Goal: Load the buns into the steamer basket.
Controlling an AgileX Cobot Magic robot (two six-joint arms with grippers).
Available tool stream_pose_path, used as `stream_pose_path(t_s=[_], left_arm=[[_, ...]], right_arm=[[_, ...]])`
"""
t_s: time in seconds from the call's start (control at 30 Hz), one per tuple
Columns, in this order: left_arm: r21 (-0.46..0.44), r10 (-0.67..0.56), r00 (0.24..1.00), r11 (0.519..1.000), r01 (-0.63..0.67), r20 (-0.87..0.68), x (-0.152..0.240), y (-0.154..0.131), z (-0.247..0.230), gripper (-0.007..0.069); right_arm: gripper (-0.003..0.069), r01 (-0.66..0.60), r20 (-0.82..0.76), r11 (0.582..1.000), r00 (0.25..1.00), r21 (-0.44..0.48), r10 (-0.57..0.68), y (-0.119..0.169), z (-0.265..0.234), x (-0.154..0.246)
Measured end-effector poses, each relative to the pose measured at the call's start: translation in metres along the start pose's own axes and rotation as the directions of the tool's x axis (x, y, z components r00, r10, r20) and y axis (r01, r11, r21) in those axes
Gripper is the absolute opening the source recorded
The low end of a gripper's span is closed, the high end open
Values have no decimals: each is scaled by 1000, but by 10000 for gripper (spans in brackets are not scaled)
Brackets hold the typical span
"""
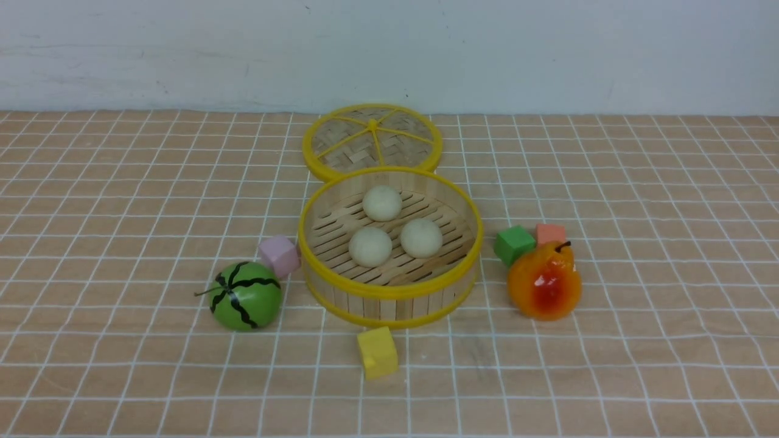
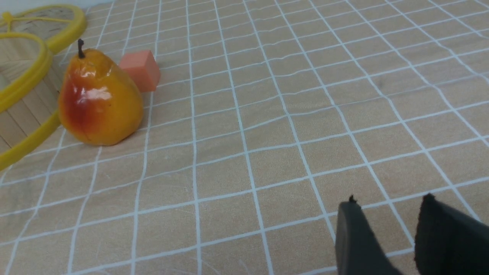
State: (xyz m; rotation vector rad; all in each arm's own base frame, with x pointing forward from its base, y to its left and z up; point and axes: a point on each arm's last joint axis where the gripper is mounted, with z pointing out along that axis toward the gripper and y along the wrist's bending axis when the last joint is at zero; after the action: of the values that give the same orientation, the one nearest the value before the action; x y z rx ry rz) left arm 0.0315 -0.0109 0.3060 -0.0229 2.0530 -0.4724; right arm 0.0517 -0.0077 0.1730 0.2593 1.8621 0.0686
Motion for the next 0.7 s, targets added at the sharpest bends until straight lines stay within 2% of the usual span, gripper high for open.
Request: stream_pose_path(t_s=[0.13, 0.6, 0.7], left_arm=[[25, -12, 999, 1000, 11, 52, -4, -2, -1, -13], [28, -13, 998, 1000, 11, 63, -5, -2, 0, -13], [9, 19, 991, 1000, -21, 136, -5, 1, 6, -13]], right_arm=[[241, 0, 0, 1000, 1000, 0, 0, 0, 0, 0], [241, 0, 0, 1000, 1000, 0, 0, 0, 0, 0], [241, 0, 0, 1000, 1000, 0, 0, 0, 0, 0]])
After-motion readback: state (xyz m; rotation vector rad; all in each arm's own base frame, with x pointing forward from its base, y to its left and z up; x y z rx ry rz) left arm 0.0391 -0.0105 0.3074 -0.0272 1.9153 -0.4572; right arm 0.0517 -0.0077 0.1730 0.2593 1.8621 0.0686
